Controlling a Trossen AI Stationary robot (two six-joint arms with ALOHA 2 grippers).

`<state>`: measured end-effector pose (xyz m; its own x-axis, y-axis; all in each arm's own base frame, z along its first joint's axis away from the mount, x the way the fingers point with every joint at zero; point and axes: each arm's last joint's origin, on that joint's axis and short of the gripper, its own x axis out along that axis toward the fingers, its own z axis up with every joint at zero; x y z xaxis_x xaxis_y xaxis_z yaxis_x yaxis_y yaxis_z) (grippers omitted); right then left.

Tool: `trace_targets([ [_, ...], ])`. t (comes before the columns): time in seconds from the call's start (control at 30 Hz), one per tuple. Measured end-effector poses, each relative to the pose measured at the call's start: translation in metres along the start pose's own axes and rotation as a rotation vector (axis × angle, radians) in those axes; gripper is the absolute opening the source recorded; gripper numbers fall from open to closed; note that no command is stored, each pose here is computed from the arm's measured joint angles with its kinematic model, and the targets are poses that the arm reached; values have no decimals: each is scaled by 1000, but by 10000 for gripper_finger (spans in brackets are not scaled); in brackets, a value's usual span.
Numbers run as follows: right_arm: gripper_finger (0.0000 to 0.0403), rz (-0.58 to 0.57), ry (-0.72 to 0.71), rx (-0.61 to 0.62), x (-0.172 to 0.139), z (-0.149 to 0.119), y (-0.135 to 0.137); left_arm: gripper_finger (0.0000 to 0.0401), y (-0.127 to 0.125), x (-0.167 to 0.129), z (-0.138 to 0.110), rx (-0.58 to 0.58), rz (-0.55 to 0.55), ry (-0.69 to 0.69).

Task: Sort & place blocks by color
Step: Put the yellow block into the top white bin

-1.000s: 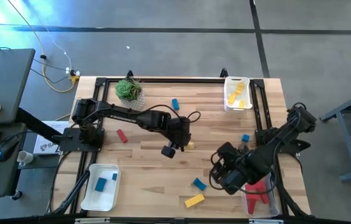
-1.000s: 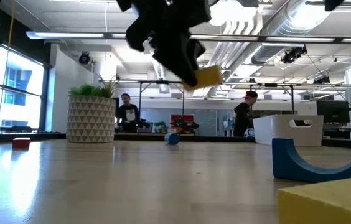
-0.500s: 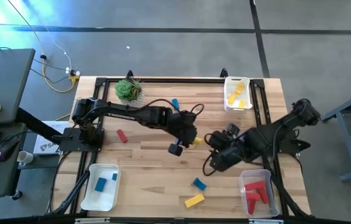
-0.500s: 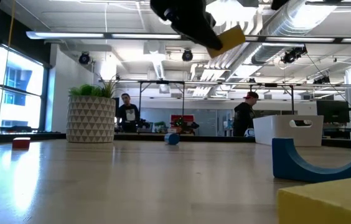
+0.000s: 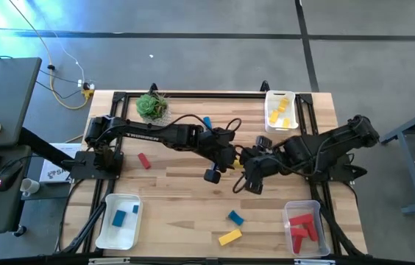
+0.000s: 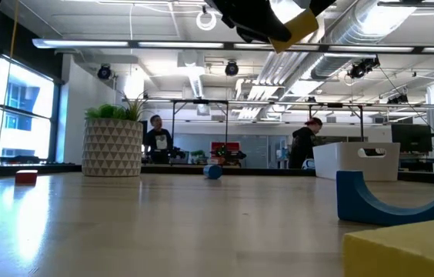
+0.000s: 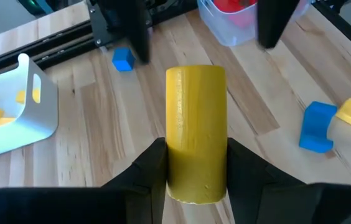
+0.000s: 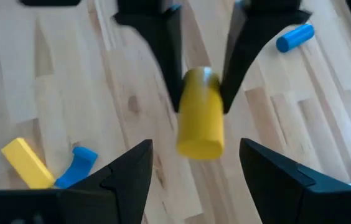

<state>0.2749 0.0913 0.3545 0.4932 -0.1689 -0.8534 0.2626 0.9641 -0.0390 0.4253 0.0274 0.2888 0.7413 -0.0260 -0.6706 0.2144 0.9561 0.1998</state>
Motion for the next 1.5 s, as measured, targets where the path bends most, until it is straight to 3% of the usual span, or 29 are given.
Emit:
trace_targets([
  [0.7, 224, 15, 32, 56, 5, 6, -13, 102, 5, -1, 10, 8, 43, -110],
  [0.83, 191, 9, 45, 85, 5, 5, -14, 106, 5, -1, 12, 9, 49, -125],
  [1.03, 103, 2, 57, 115, 5, 4, -15, 108, 6, -1, 13, 11, 56, -140],
  [1.23, 100, 1, 56, 139, 5, 4, -15, 127, 8, -1, 12, 14, 61, -137],
  [1.5, 100, -36, 64, 233, 6, 3, -18, 169, 14, -1, 10, -6, 163, -98],
])
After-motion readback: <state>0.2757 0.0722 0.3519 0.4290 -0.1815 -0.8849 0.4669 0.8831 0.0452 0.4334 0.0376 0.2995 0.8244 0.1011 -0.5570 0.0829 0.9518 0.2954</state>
